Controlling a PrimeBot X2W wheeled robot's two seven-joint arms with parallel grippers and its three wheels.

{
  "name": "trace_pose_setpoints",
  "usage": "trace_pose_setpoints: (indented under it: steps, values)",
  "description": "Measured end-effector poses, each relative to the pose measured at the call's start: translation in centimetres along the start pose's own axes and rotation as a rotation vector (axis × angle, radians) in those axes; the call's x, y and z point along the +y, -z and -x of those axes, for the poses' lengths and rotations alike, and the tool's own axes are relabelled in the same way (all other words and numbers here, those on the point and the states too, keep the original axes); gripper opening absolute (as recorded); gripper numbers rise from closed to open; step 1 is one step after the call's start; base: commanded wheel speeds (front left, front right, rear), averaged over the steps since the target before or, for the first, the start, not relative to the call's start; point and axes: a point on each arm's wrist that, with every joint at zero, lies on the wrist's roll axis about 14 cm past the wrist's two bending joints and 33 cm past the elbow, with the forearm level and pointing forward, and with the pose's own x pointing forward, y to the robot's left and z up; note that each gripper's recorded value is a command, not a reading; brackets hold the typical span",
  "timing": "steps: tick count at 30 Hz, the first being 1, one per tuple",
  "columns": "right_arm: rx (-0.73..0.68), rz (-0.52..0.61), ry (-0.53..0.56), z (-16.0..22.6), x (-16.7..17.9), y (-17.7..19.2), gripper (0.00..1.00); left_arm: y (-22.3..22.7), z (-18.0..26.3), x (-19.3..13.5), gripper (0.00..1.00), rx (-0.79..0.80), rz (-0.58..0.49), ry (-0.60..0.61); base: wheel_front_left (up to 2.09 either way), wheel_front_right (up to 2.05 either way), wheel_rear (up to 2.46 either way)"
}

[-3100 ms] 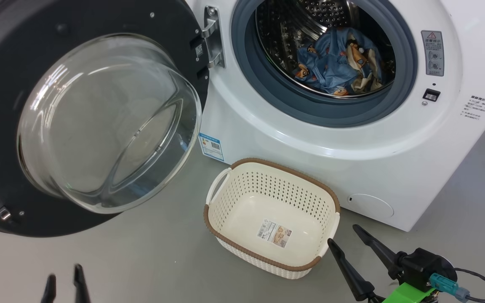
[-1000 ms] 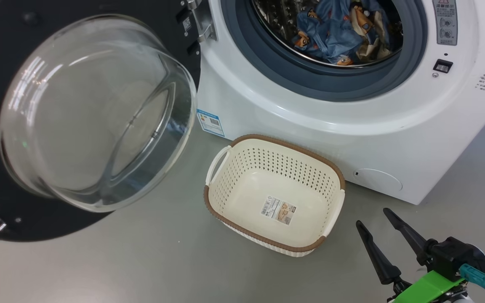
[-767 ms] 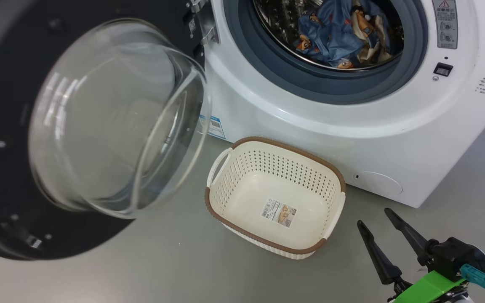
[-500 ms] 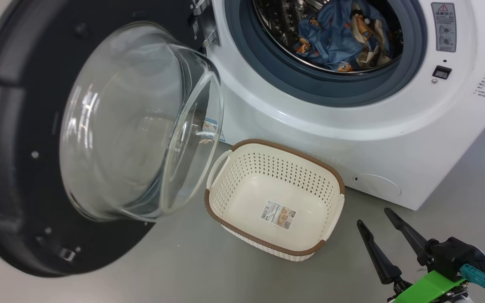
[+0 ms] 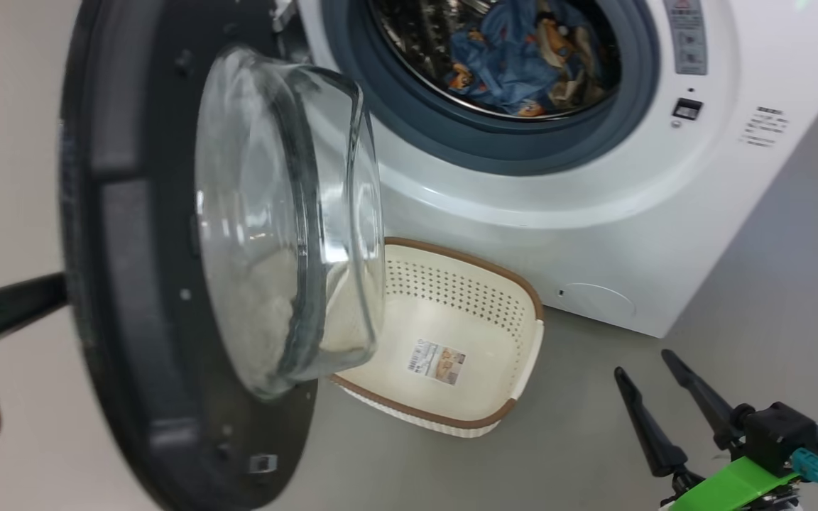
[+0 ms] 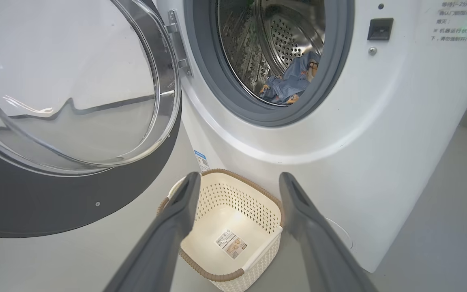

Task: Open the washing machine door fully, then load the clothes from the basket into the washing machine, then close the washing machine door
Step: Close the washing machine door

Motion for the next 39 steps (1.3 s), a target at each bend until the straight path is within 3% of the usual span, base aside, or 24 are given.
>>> trace_pose_setpoints:
  steps: [8, 18, 39]
  values:
    - [-0.024, -0.006, 0.1, 1.7, -2.4, -0.7, 1.0, 1.2, -4.9, -2.8, 0.0, 0.126, -0.075, 0.116, 0.0, 0.0, 0.0]
    - [-0.052, -0.015, 0.239, 4.6, -5.2, -1.3, 1.0, -0.2, -12.2, -7.4, 0.0, 0.159, -0.172, 0.266, 0.0, 0.0, 0.0]
    - [-0.066, -0.05, 0.517, 11.1, -10.4, -1.0, 1.0, -3.5, -25.5, -8.7, 0.0, 0.161, -0.143, 0.294, 0.0, 0.0, 0.0]
